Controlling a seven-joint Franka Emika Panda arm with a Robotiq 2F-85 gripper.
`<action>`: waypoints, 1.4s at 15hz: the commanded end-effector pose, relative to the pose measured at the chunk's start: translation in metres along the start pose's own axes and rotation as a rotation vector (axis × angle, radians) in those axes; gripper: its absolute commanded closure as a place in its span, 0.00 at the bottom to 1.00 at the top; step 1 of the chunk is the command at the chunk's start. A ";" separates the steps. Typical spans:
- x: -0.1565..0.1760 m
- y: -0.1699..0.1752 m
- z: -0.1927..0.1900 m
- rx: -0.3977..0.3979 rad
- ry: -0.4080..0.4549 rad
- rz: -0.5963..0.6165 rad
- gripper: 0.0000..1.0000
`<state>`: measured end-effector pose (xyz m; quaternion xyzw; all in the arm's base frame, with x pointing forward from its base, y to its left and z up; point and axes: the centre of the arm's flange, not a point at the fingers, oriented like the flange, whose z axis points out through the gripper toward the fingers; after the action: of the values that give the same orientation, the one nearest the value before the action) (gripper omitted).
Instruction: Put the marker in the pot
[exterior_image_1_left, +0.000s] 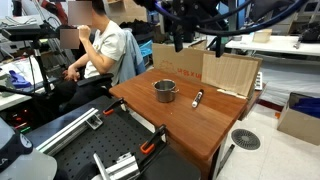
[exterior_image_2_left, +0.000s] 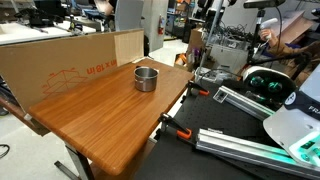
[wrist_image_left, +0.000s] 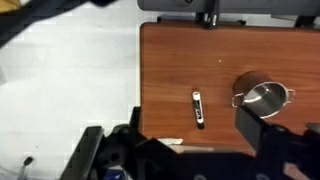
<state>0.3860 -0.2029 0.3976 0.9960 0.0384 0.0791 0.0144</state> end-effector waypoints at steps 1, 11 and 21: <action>0.040 0.018 0.022 0.002 -0.035 0.019 0.00; 0.139 0.028 0.104 0.018 -0.039 -0.033 0.00; 0.182 0.009 0.184 0.115 -0.124 -0.081 0.00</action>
<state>0.5763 -0.1976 0.2551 0.9971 0.0706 0.0255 -0.0121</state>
